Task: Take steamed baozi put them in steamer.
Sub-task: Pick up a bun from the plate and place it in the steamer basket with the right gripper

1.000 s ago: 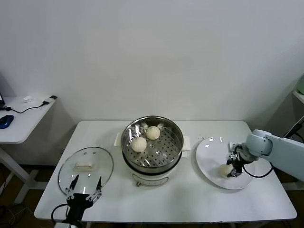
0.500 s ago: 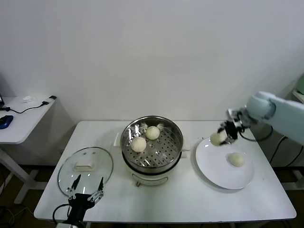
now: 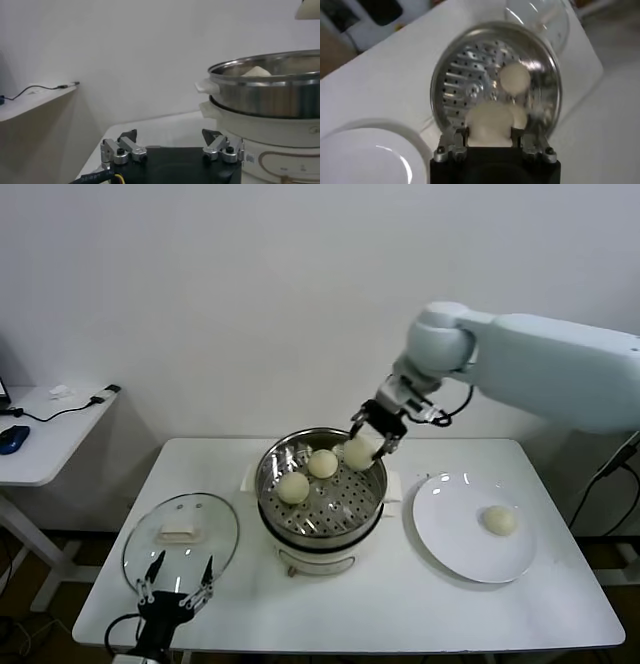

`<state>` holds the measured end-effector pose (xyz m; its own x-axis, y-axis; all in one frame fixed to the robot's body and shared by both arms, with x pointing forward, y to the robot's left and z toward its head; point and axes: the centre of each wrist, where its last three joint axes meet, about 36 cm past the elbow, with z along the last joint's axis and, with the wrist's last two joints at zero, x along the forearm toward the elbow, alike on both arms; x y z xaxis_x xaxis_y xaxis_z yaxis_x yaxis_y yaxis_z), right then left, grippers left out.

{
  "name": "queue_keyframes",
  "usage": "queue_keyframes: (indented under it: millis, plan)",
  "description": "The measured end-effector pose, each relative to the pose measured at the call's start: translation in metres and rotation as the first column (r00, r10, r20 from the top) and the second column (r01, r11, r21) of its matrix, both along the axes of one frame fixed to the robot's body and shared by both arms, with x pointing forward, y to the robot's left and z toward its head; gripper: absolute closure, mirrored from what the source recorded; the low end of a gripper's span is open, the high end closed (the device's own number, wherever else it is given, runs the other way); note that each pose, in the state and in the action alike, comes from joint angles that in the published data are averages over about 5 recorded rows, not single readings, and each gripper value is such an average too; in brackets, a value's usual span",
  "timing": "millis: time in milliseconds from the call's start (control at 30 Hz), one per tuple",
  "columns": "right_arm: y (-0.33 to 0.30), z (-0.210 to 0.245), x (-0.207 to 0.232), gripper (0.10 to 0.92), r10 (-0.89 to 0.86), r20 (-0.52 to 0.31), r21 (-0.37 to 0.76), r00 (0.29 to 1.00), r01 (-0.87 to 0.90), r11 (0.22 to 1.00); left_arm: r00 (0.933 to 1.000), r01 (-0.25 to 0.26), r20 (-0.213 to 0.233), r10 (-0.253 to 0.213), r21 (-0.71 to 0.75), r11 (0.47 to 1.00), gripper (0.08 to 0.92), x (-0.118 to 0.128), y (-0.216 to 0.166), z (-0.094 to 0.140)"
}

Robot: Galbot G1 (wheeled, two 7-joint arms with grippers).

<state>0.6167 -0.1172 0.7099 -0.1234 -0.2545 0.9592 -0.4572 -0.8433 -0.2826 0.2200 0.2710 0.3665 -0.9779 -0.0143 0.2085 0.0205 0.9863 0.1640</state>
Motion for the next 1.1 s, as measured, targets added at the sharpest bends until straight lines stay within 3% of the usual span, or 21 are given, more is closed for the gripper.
queue_keyframes:
  millis: [300, 800, 900, 1100]
  plan:
    - [0.041, -0.05, -0.01, 0.445, 0.213, -0.012, -0.067, 0.977, -0.213, 0.975, 1.0, -0.007, -0.004, 0.007, -0.005, 1.0, 0.177, 0.0, -0.001, -0.002]
    - [0.069, -0.115, -0.018, 0.437, 0.343, -0.039, -0.068, 0.938, -0.345, 0.936, 0.9998, -0.015, -0.012, 0.015, -0.005, 1.0, 0.177, -0.001, 0.0, -0.006]
    - [0.072, -0.121, -0.017, 0.405, 0.359, -0.037, -0.061, 0.933, -0.36, 0.931, 0.9998, -0.015, -0.012, 0.015, -0.005, 1.0, 0.177, -0.001, 0.0, -0.006]
    - [0.074, -0.115, -0.015, 0.249, 0.378, -0.033, -0.042, 0.925, -0.379, 0.924, 0.9998, -0.014, -0.011, 0.014, -0.004, 1.0, 0.177, -0.001, 0.0, -0.006]
